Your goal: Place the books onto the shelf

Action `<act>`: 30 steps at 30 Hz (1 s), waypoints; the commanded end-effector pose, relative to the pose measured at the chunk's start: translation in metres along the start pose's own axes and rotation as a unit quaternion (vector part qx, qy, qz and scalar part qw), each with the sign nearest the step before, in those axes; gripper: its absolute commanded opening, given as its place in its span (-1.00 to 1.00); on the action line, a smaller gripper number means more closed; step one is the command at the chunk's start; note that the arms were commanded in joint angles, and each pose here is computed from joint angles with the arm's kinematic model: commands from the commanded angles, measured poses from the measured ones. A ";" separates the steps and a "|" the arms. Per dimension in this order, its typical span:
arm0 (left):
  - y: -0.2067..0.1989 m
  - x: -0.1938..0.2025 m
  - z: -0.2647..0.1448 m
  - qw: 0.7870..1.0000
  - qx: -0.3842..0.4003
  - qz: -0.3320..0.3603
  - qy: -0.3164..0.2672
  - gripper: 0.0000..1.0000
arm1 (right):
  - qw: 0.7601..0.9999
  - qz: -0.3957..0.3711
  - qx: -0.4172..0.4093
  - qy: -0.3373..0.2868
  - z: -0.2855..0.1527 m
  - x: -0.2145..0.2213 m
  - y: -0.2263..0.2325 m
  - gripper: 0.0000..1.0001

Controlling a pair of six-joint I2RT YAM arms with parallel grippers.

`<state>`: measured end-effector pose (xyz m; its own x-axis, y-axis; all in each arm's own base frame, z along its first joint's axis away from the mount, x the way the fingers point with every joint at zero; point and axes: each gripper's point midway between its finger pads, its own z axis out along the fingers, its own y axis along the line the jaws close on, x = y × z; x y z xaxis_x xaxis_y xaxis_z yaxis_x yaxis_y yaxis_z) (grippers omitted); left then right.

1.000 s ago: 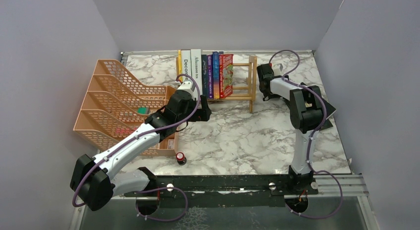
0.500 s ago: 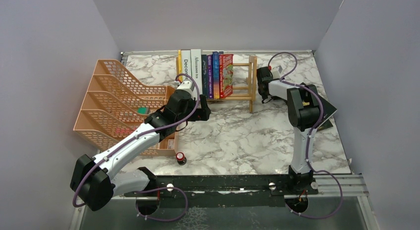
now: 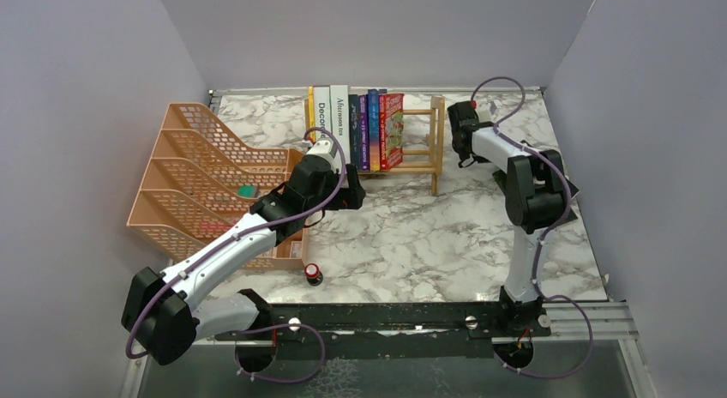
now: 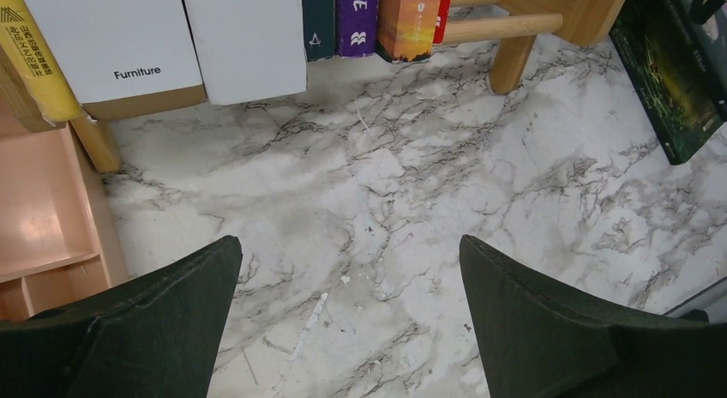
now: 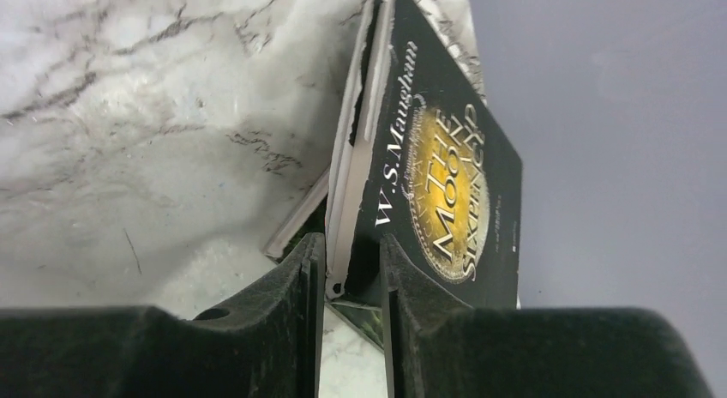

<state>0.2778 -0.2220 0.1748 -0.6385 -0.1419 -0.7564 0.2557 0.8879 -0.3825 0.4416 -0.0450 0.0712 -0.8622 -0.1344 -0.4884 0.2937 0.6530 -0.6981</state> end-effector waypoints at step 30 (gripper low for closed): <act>-0.152 -0.056 0.007 0.963 0.254 0.021 -0.089 0.94 | 0.920 0.289 -0.244 -0.104 -0.164 -0.032 -0.106 -0.98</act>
<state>0.2805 -0.3117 0.2271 -0.6140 -0.1859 -0.7671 0.4905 0.6716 -0.5554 0.3753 0.0022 0.2412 -0.5636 0.1566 -0.8110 0.4053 0.9080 -0.1063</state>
